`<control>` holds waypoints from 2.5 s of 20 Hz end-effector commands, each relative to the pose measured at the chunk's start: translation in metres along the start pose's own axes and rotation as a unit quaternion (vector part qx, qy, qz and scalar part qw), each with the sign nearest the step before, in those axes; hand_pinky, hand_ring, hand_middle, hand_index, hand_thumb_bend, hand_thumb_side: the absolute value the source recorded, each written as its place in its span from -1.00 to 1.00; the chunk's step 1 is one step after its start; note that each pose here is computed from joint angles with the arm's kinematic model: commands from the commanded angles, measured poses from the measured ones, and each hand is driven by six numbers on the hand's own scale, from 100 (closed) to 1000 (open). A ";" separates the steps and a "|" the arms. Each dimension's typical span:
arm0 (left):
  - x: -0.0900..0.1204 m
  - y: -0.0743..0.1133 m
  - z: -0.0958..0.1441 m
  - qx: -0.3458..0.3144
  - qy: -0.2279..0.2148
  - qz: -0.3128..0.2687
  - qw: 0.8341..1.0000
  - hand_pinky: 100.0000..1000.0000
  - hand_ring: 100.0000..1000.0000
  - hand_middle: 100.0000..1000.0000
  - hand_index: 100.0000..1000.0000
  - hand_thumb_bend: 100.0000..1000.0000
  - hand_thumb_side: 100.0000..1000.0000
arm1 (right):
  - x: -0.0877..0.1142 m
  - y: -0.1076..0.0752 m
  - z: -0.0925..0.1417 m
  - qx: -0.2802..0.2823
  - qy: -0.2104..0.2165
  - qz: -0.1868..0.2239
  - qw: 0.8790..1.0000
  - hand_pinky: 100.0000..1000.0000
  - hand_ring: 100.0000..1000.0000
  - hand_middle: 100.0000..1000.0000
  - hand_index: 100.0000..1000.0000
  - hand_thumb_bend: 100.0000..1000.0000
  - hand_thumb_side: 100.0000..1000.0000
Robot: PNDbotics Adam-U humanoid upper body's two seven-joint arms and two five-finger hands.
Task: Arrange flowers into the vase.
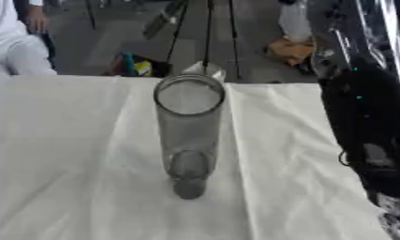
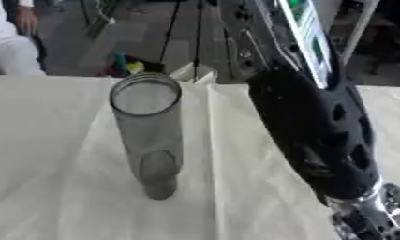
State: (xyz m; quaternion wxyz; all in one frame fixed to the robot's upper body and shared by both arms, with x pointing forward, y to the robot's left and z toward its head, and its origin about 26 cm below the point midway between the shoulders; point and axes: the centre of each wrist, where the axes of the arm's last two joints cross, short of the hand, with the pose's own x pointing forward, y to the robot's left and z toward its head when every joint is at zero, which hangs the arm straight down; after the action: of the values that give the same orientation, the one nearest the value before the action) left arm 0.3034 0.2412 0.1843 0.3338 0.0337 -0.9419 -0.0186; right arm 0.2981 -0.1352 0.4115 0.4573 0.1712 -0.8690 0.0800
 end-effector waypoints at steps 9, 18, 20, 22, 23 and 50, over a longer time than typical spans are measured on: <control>0.006 0.002 -0.003 -0.005 -0.012 -0.008 1.000 0.02 0.29 0.46 0.79 -1.00 1.00 | 0.001 -0.003 0.004 -0.005 0.003 0.039 0.999 -1.00 -1.00 -1.00 -1.00 -0.24 -0.54; 0.006 0.003 -0.003 -0.004 -0.012 -0.011 1.000 0.02 0.28 0.46 0.79 -1.00 1.00 | -0.005 -0.011 0.001 0.013 0.035 0.073 0.997 -1.00 -1.00 -1.00 -1.00 -0.24 -0.49; 0.006 0.003 -0.003 -0.004 -0.011 -0.013 1.000 0.02 0.28 0.46 0.79 -1.00 1.00 | -0.004 -0.014 0.000 0.021 0.044 0.081 0.996 -1.00 -1.00 -1.00 -1.00 -0.24 -0.48; 0.006 0.005 -0.003 -0.003 -0.011 -0.016 1.000 0.02 0.28 0.46 0.79 -1.00 1.00 | -0.004 -0.016 0.001 0.028 0.054 0.087 0.994 -1.00 -1.00 -1.00 -1.00 -0.23 -0.49; 0.006 0.005 -0.003 -0.003 -0.010 -0.018 1.000 0.02 0.28 0.46 0.79 -1.00 1.00 | -0.005 -0.017 0.001 0.033 0.060 0.088 0.994 -1.00 -1.00 -1.00 -1.00 -0.23 -0.49; 0.006 0.007 -0.002 -0.002 -0.008 -0.027 1.000 0.02 0.29 0.46 0.78 -1.00 1.00 | -0.024 -0.031 -0.005 0.022 0.119 0.114 0.986 -1.00 -1.00 -1.00 -1.00 -0.21 -0.49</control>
State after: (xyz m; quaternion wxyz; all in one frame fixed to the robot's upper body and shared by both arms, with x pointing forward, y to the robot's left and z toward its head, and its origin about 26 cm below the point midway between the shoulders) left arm 0.3024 0.2452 0.1829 0.3379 0.0506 -0.9395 -0.0240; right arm 0.3277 -0.1517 0.3865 0.5502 0.0900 -0.8121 0.1723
